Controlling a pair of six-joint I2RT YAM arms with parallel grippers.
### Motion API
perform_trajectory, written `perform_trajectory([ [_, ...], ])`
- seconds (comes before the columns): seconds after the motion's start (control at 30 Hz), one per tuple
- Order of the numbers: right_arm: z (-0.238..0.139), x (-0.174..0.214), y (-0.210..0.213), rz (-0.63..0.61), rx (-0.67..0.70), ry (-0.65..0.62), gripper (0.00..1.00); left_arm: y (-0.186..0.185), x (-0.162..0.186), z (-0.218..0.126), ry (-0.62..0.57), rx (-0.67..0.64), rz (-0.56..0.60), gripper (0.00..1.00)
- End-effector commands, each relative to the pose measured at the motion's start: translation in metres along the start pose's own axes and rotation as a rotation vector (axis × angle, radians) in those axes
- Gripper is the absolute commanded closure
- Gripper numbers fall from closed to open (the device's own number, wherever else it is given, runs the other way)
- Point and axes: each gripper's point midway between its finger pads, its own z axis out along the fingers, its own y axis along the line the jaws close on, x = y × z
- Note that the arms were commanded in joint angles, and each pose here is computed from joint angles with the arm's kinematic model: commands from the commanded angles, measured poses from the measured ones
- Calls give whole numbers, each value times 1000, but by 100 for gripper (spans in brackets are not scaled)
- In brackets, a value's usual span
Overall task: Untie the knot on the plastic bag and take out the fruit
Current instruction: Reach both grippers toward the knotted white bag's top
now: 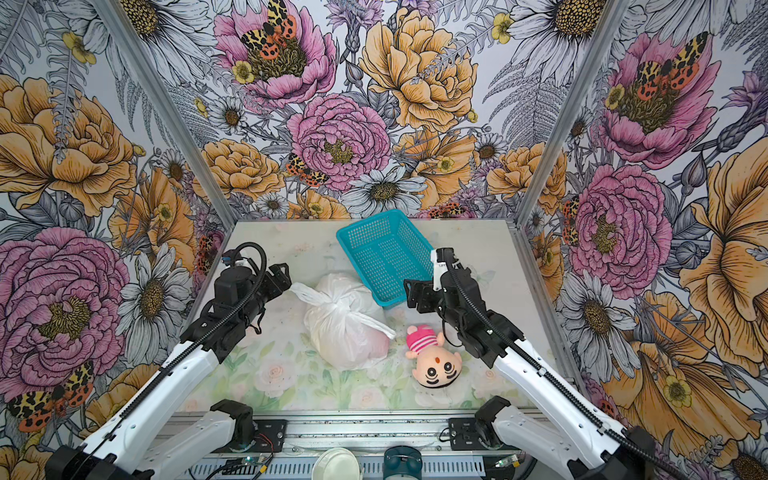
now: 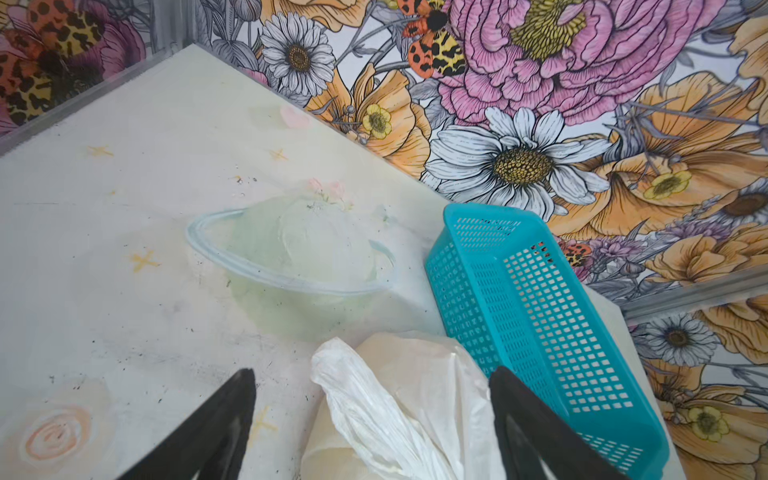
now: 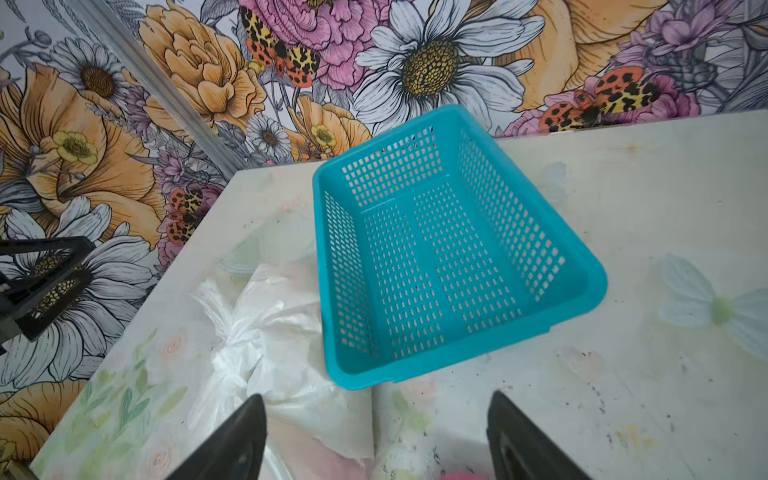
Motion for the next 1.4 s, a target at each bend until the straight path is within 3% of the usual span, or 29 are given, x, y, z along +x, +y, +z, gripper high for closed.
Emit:
perform_trajectory([
  [0.0, 23, 14, 20, -159, 76, 53, 22, -18, 4, -2, 8, 77, 68, 11],
  [0.07, 36, 36, 55, -271, 50, 103, 27, -33, 2, -5, 13, 135, 102, 11],
  [0.17, 37, 57, 102, -347, -68, 151, 28, -33, 6, -2, 6, 151, 114, 11],
  [0.3, 25, 72, 138, -476, -123, 107, 29, -39, 14, 4, 25, 188, 126, 10],
  [0.5, 41, 105, 171, -513, -181, 179, 32, -47, 22, 7, 55, 223, 140, 10],
  [0.83, 79, 133, 167, -524, -68, 235, 23, -36, 25, 12, 40, 185, 141, 5],
  [1.0, 92, 138, 161, -527, -15, 251, 24, -36, 25, 12, 31, 195, 143, 4],
  [1.37, 102, 139, 138, -444, 22, 292, 50, -35, 23, 9, 13, 211, 122, 4],
])
